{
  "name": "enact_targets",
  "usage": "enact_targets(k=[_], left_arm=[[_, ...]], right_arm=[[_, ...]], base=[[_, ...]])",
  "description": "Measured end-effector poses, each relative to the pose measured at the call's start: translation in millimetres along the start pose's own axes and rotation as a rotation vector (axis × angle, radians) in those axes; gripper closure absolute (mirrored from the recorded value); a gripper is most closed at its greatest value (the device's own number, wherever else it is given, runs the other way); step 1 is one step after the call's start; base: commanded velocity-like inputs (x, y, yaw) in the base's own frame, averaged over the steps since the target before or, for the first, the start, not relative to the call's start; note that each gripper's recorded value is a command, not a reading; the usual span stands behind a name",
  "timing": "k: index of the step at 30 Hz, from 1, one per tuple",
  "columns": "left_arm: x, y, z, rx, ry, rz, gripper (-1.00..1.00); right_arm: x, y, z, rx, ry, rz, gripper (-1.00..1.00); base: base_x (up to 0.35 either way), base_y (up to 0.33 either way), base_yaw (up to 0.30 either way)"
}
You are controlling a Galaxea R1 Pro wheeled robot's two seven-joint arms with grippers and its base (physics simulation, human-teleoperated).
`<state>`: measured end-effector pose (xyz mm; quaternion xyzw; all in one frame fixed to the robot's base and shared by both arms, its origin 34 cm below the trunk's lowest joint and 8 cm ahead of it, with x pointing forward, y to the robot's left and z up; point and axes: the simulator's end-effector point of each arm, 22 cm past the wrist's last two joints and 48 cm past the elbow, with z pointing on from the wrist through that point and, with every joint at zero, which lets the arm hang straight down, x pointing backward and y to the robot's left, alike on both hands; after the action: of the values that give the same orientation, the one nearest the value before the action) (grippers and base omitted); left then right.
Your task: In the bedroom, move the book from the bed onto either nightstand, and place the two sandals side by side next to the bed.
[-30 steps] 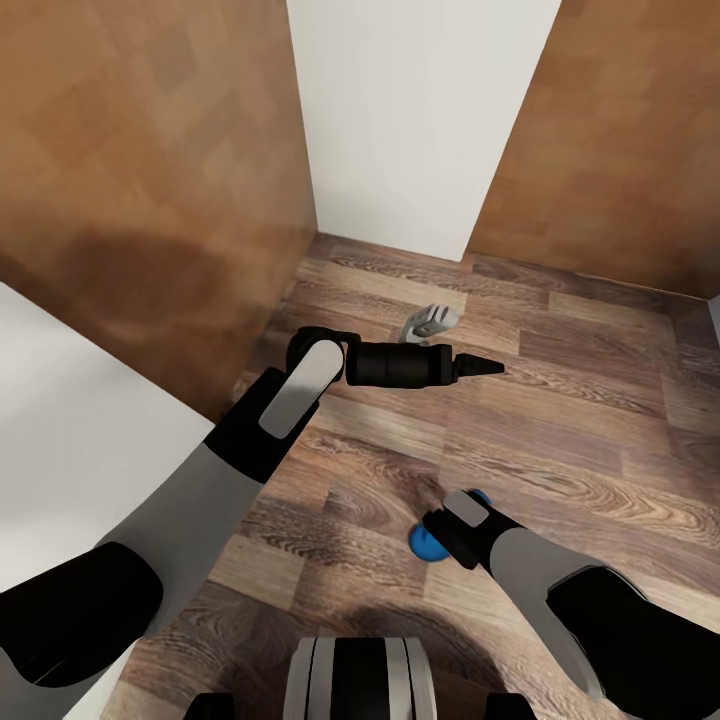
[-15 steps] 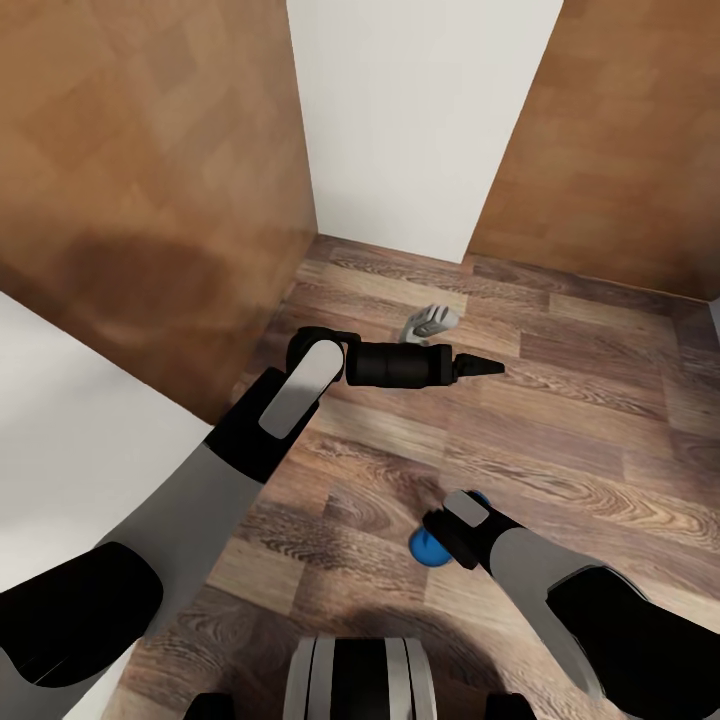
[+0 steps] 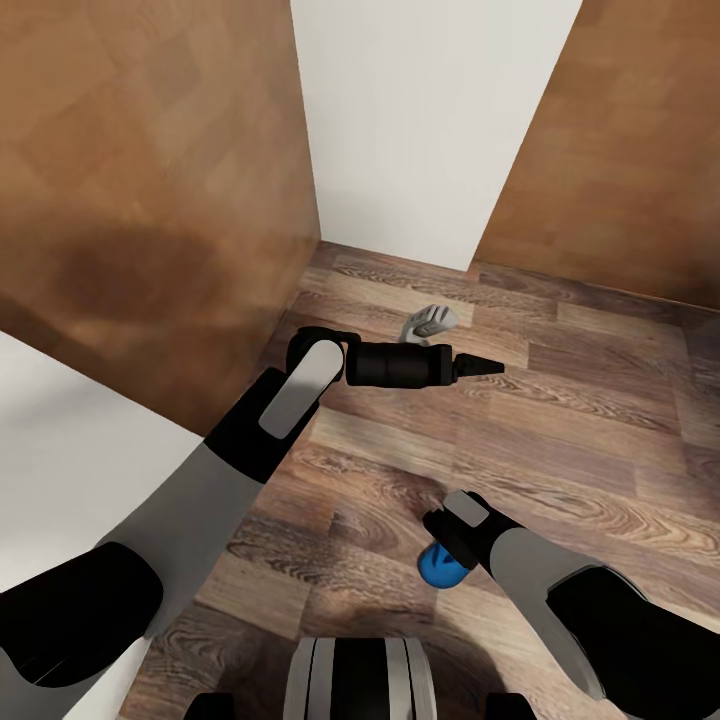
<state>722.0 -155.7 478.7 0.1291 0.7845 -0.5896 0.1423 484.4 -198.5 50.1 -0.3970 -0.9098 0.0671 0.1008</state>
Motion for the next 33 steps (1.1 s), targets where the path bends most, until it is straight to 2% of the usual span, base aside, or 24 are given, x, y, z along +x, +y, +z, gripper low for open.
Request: enact_targets(k=[33], left_arm=[[0.0,0.4,0.0,-0.001,0.0,0.0,-1.0]], right_arm=[[-0.3,-0.3,0.1,0.0,0.001,0.003,-1.0]], base=[[0.004,0.002,0.0]])
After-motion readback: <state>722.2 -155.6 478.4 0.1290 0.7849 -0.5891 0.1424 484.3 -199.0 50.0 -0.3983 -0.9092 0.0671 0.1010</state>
